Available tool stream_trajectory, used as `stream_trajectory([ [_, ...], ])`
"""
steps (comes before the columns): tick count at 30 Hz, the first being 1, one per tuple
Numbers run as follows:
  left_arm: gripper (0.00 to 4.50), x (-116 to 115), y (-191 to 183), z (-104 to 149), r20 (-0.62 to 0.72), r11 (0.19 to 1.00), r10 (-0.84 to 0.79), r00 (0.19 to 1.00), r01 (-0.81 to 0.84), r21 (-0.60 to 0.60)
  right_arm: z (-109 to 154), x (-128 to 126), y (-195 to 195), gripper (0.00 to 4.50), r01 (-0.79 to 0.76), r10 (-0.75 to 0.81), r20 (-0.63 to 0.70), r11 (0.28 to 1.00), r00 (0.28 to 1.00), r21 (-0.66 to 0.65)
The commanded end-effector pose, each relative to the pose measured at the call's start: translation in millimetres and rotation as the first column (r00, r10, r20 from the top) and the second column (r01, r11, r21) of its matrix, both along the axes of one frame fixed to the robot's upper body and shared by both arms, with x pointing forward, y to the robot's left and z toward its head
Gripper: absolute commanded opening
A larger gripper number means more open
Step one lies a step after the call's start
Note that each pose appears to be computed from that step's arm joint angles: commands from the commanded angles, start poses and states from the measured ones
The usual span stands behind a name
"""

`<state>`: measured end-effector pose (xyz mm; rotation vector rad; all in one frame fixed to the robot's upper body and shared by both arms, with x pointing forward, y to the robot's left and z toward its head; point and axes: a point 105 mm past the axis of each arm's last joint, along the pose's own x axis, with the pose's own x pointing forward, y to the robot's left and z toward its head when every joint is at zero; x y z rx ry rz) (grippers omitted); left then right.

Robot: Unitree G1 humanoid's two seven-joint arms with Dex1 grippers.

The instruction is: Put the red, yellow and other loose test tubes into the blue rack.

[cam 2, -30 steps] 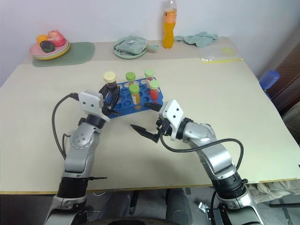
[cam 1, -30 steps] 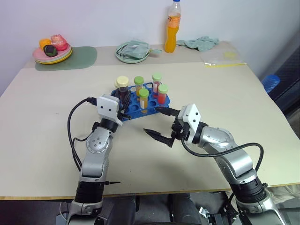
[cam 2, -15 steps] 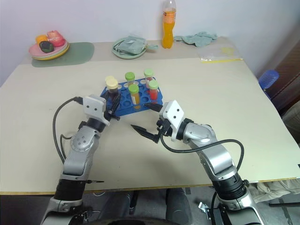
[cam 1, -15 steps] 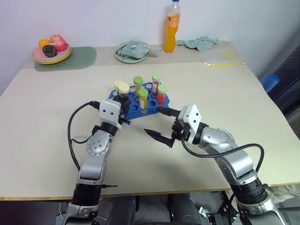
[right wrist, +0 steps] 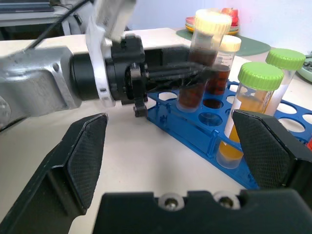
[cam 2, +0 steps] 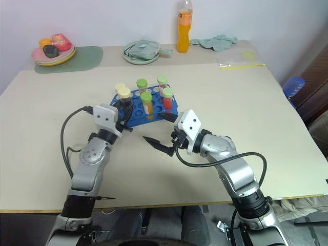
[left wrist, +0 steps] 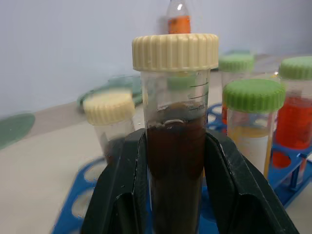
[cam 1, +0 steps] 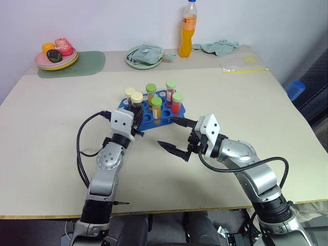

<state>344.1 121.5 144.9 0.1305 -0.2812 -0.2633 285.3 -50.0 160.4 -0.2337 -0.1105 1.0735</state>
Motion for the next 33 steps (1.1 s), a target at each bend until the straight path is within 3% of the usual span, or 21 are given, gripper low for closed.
stream_trajectory([
  [1,1.61,0,-2,9,0.031,0.999,-0.01,0.999,0.011,-0.03,13,-4,2,4.5,-0.011,0.009,0.042,1.0,0.999,0.028],
  [4,2.5,0,-2,10,0.038,1.0,0.003,0.999,-0.002,-0.032,13,-4,1,4.5,-0.01,0.009,0.045,1.0,0.999,0.026],
  [8,4.48,-4,3,15,0.061,0.999,0.016,0.998,-0.013,-0.046,14,-4,-2,4.5,-0.002,0.001,0.054,1.0,0.999,0.023],
  [13,4.48,-28,38,31,0.078,0.996,-0.006,0.997,0.013,-0.092,30,-4,-25,4.5,0.033,-0.036,0.059,0.998,0.998,0.043],
  [17,4.48,-53,77,30,-0.016,0.998,-0.065,0.998,0.065,-0.007,40,-3,-70,4.5,0.12,-0.12,0.023,0.993,0.992,0.024],
  [22,4.48,-75,136,16,-0.202,0.992,-0.015,0.979,0.04,0.118,38,3,-144,4.5,0.319,-0.321,-0.02,0.946,0.947,-0.062],
  [27,4.48,-80,152,15,-0.253,0.986,0.003,0.968,0.038,0.16,30,4,-176,4.5,0.381,-0.386,-0.026,0.918,0.922,-0.115],
  [33,4.48,-82,152,15,-0.259,0.985,0.008,0.966,0.037,0.17,24,7,-179,4.5,0.386,-0.391,-0.023,0.914,0.92,-0.124],
])
